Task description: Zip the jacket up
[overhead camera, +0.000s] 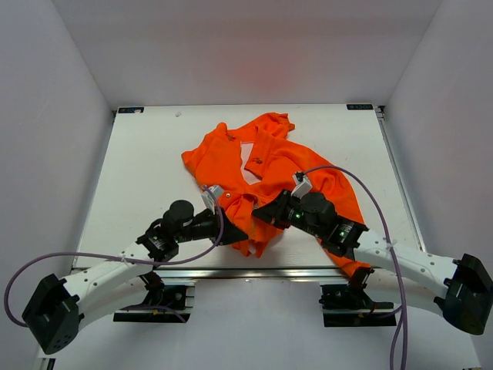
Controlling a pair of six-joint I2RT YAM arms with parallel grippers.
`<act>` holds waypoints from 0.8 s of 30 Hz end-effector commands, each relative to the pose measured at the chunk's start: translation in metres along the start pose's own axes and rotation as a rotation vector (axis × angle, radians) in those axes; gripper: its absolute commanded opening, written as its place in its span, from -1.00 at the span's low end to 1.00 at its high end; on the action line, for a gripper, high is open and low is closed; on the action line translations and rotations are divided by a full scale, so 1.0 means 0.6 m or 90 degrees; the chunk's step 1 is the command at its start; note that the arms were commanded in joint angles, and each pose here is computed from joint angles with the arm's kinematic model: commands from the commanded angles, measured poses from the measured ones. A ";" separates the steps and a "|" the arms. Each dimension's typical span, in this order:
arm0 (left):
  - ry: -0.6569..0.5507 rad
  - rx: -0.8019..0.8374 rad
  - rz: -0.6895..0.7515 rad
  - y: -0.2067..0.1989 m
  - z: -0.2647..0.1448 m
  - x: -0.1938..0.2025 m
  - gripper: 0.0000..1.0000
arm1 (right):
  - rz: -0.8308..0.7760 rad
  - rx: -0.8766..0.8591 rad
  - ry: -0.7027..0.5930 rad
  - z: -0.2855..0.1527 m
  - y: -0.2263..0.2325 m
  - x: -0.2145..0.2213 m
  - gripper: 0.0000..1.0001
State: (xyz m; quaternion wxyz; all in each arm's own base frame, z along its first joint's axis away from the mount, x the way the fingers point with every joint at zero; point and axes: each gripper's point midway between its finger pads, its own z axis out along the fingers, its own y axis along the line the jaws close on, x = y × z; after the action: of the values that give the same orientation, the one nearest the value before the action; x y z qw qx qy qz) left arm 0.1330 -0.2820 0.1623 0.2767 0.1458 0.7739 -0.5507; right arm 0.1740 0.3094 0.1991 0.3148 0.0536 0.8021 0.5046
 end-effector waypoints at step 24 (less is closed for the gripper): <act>0.133 -0.118 -0.182 0.038 -0.094 0.135 -1.00 | -0.191 -0.052 0.102 0.093 -0.018 -0.038 -1.00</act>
State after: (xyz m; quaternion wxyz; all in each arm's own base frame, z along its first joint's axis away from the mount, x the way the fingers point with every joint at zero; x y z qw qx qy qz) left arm 0.0820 -0.2331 0.1160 0.1694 0.0609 0.8435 -0.5060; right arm 0.2182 0.3372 0.1465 0.2679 -0.0330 0.8380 0.4742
